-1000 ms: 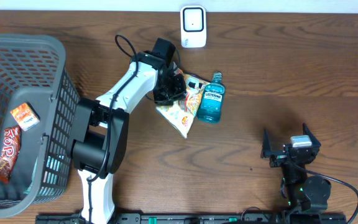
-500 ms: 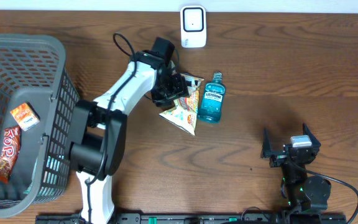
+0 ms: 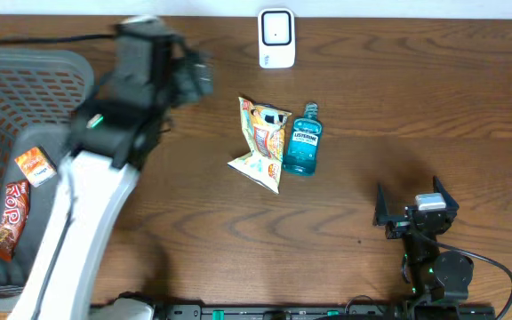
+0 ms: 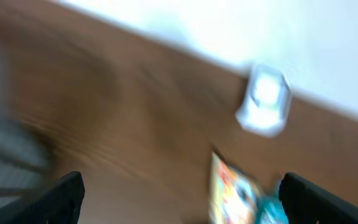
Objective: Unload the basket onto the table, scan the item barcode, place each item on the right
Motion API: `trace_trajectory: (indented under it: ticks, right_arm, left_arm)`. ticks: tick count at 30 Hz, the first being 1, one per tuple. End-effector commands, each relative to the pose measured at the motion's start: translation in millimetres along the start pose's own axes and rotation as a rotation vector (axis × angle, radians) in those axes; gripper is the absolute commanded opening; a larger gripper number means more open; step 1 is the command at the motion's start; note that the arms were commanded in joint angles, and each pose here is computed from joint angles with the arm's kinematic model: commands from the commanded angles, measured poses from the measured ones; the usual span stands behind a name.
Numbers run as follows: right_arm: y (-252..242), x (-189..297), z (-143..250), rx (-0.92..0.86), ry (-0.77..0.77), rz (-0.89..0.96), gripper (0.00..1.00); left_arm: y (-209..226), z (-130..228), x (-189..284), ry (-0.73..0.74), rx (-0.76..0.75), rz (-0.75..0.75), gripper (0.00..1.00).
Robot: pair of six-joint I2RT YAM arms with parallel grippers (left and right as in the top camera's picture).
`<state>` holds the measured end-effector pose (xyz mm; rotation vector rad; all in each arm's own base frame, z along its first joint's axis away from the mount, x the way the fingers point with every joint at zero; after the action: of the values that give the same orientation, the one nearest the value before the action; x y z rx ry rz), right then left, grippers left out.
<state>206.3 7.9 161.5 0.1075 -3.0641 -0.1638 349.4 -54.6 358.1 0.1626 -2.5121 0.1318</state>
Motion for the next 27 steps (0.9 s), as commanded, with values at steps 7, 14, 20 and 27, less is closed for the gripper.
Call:
trace_trajectory:
  ticks: [7,14,20,27]
  right_arm:
    - [0.4,0.1,0.7,0.001,0.002,-0.001,0.99]
    - [0.4,0.1,0.7,0.001,0.001,-0.001,0.99]
    - [0.4,0.1,0.7,0.001,0.002,-0.001,0.99]
    - [0.4,0.1,0.7,0.000,0.002,-0.001,0.99]
  left_arm:
    - [134.2,-19.6,71.3,-0.220,0.252,-0.650,0.98]
    - [212.3,38.9,70.8,-0.164,0.778,-0.948,0.98]
    - [258.3,79.6,34.0,0.048,1.052,-0.975,0.98]
    - [287.4,125.9,-23.3,0.339,1.207,-0.940,0.98]
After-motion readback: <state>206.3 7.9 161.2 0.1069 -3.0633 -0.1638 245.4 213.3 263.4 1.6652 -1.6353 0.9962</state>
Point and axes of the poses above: each gripper's point midway between its finger pads, its own x axis back along the fingers, its own y axis along the line the jaws close on, z = x × y, the point moved 4 cm from there along x, back along the fingers, and after that the axes turned 13 degrees about -x, right-handed, at the moved point
